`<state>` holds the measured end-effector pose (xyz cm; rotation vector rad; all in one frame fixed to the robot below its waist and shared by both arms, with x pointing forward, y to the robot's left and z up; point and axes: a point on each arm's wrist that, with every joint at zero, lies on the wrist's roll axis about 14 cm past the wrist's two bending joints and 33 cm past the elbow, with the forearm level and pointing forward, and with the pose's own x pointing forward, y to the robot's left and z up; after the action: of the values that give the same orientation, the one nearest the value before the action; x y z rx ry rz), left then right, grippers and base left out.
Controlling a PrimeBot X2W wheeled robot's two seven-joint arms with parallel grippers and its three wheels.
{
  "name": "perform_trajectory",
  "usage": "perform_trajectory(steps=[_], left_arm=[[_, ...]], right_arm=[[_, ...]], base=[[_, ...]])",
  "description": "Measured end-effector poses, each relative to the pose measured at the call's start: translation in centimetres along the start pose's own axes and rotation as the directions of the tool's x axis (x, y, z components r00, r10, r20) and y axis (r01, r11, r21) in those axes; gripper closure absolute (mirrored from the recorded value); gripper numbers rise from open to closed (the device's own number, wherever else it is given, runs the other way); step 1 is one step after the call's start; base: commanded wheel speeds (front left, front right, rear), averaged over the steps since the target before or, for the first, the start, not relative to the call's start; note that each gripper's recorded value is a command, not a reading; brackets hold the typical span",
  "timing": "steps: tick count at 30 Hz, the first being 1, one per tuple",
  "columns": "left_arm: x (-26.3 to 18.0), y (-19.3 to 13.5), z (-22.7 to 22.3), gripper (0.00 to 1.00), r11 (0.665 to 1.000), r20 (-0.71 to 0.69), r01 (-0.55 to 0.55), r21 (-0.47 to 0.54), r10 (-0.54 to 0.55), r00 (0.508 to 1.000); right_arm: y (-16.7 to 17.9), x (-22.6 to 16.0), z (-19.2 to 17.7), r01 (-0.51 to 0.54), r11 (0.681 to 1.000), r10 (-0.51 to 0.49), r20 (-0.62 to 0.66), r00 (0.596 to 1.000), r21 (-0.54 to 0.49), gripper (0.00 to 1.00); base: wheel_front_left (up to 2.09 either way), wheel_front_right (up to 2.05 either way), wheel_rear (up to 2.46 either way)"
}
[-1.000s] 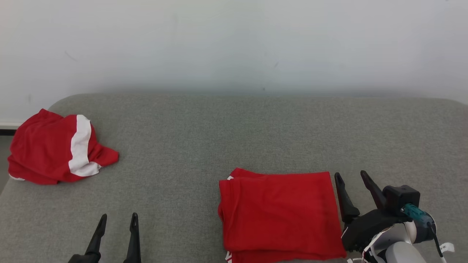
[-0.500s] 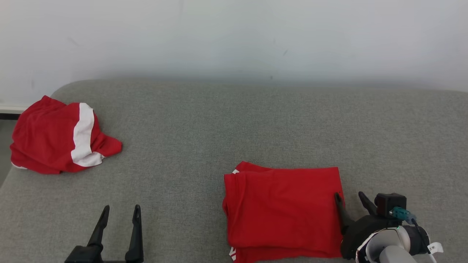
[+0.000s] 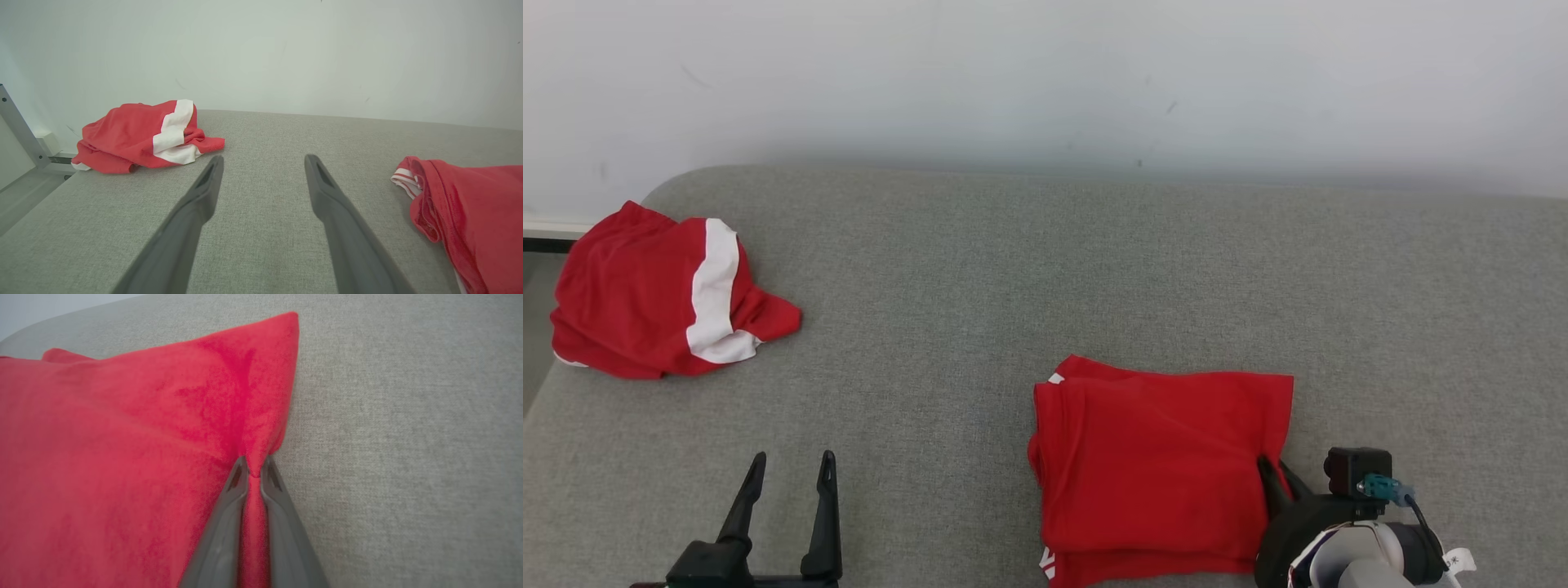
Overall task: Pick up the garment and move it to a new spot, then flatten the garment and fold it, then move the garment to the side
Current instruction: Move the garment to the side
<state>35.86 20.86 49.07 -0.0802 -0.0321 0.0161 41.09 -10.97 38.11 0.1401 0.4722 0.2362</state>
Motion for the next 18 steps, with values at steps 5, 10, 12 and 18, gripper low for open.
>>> perform_trajectory(steps=[5, 10, 12, 18], left_arm=[[0.4, 0.1, -0.1, 0.0, 1.0, -0.003, -0.001, 0.001, 0.001, 1.0], [0.9, 0.1, -0.3, 0.0, 1.0, -0.008, 0.0, 0.003, 0.0, 1.0], [1.3, -0.1, -0.5, 0.0, 1.0, -0.013, 0.006, 0.005, -0.006, 1.0], [3.2, -1.4, -0.9, 0.0, 0.998, -0.021, 0.051, 0.022, -0.051, 0.998]], right_arm=[[-0.3, 0.7, 1.1, -0.005, 1.0, 0.005, 0.022, 1.0, -0.023, 1.0], [-1.2, 2.0, 4.7, -0.002, 0.997, 0.009, 0.088, 0.996, -0.072, 1.0], [-2.0, 2.5, 6.4, 0.009, 0.996, 0.001, 0.12, 0.993, -0.087, 1.0], [-5.3, 4.1, 10.7, 0.065, 0.989, -0.04, 0.185, 0.982, -0.132, 1.0]], base=[[0.0, 0.0, 0.0], [0.0, 0.0, 0.0], [0.0, 0.0, 0.0], [0.0, 0.0, 0.0]])
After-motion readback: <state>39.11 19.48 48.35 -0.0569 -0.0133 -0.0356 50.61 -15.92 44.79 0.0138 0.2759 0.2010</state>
